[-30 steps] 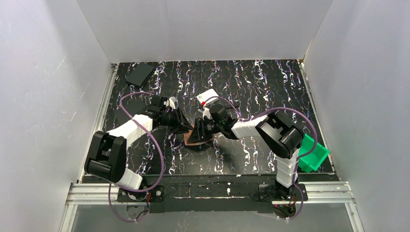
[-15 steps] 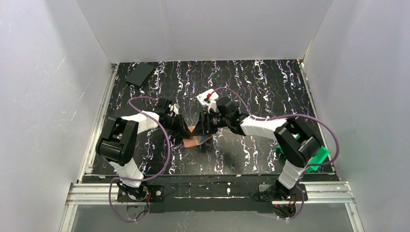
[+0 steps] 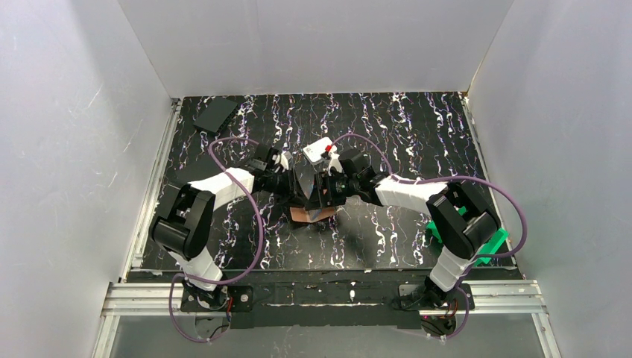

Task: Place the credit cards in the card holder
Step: Open the card holder at the center of the board.

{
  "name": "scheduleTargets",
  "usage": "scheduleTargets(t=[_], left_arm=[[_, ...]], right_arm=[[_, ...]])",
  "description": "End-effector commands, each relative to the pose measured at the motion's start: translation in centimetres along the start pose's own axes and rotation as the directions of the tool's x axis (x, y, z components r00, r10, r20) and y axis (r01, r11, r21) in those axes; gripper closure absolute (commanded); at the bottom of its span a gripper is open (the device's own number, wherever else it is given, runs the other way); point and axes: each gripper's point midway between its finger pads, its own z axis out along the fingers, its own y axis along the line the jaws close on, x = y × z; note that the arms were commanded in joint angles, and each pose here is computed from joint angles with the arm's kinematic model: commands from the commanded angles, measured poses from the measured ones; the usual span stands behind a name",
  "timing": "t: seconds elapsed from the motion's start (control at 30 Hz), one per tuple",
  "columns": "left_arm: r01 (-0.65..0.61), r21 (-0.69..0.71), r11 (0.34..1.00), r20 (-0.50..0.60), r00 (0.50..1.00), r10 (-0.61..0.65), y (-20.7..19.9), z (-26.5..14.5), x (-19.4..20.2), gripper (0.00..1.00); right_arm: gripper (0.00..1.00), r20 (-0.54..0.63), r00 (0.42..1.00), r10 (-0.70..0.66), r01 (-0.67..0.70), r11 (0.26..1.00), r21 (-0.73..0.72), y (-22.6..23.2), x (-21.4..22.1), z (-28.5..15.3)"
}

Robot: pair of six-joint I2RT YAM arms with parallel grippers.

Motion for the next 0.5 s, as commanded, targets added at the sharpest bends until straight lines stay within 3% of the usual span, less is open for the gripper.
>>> scheduleTargets(t=[0.0, 0.27, 0.47], left_arm=[[-0.078, 0.019, 0.997, 0.023, 0.997, 0.078, -2.8, -0.8, -0.7, 0.74], [-0.062, -0.044, 0.997, 0.001, 0.998, 0.062, -0.9, -0.1, -0.1, 0.75], [-0.048, -0.087, 0.995, -0.017, 0.999, 0.046, 0.8, 0.4, 0.6, 0.75]], right_arm=[[0.28, 0.041, 0.996, -0.078, 0.075, 0.995, 0.060, -0.5, -1.3, -0.6], [0.42, 0.048, 0.996, -0.079, 0.074, 0.992, 0.100, -1.4, -1.1, -0.9], [0.41, 0.078, 0.996, -0.050, 0.044, 0.997, 0.070, -1.7, -1.4, -1.4]])
